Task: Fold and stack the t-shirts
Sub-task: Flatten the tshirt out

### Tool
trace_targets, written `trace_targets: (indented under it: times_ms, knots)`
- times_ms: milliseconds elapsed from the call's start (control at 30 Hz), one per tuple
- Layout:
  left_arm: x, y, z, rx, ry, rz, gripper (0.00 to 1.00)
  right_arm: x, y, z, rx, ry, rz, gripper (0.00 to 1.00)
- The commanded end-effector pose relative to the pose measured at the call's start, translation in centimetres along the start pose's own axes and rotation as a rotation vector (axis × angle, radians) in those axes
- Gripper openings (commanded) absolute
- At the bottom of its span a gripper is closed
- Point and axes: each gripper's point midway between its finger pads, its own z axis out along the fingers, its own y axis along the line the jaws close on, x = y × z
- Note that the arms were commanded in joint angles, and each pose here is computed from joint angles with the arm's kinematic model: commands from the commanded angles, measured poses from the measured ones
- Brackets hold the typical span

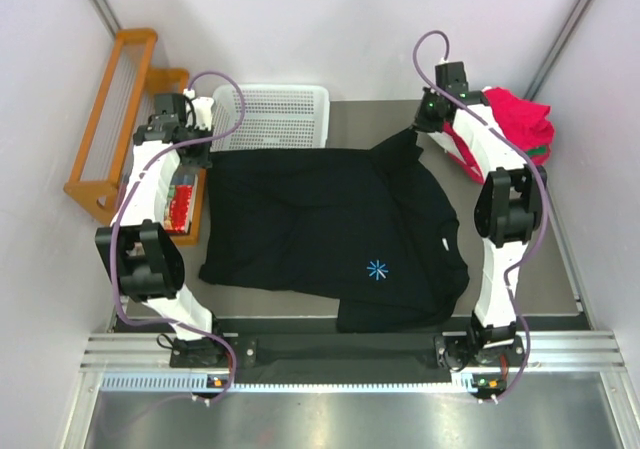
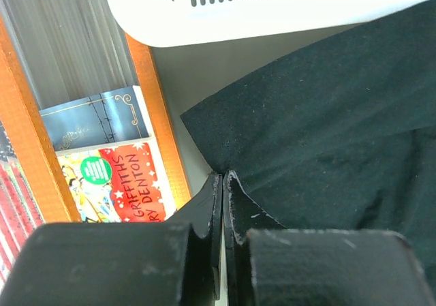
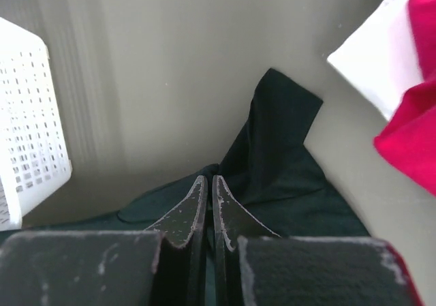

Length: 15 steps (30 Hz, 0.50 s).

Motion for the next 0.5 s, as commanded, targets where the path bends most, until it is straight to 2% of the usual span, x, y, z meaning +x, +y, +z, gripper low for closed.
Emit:
trace_targets:
  times_ms: [0, 100, 200, 233, 300, 333, 367, 400, 433, 467]
  knots:
    - [-2.9, 0.7, -0.3, -0.025, -0.100, -0.008, 0.00, -5.7, 0.9, -3.1, -0.039, -0.158, 0.002, 0.00]
    - [-3.3, 1.9, -0.2, -0.087, -0.096, -0.017, 0.00, -6.5, 1.1, -4.4, -0.052, -0.162, 0.011, 0.00]
    - [-4.9, 1.8, -2.8, -0.080, -0.136, -0.023, 0.00, -6.7, 2.5, -8.0, -0.107, -0.199, -0.003, 0.00]
    - [-6.1, 1.4, -5.2, -0.079, -0.185, -0.018, 0.00, -6.8, 2.8, -9.3, -0.119, -0.221, -0.009, 0.00]
    - [-7.5, 0.8, -8.3, -0.067, -0.263, -0.012, 0.00, -7.3, 4.2, -14.5, -0.164, -0.312, -0.032, 0.00]
    - [-9.0, 0.3, -12.3, -0.072, -0.348, 0.001, 0.00, -7.4, 4.8, -16.5, -0.186, -0.343, -0.042, 0.00]
    - [-9.6, -0.2, -14.6, -0.066, -0.396, 0.008, 0.00, -7.6, 5.8, -20.9, -0.228, -0.415, -0.060, 0.00]
    - [-10.2, -0.9, -17.0, -0.049, -0.445, 0.018, 0.00, -7.5, 6.4, -23.3, -0.251, -0.451, -0.074, 0.00]
    - [-11.1, -1.9, -22.2, -0.054, -0.560, 0.045, 0.00, -7.3, 6.8, -25.8, -0.272, -0.487, -0.092, 0.00]
    - [-10.9, -2.6, -24.7, -0.047, -0.605, 0.060, 0.00, -6.7, 7.7, -31.0, -0.323, -0.563, -0.114, 0.00]
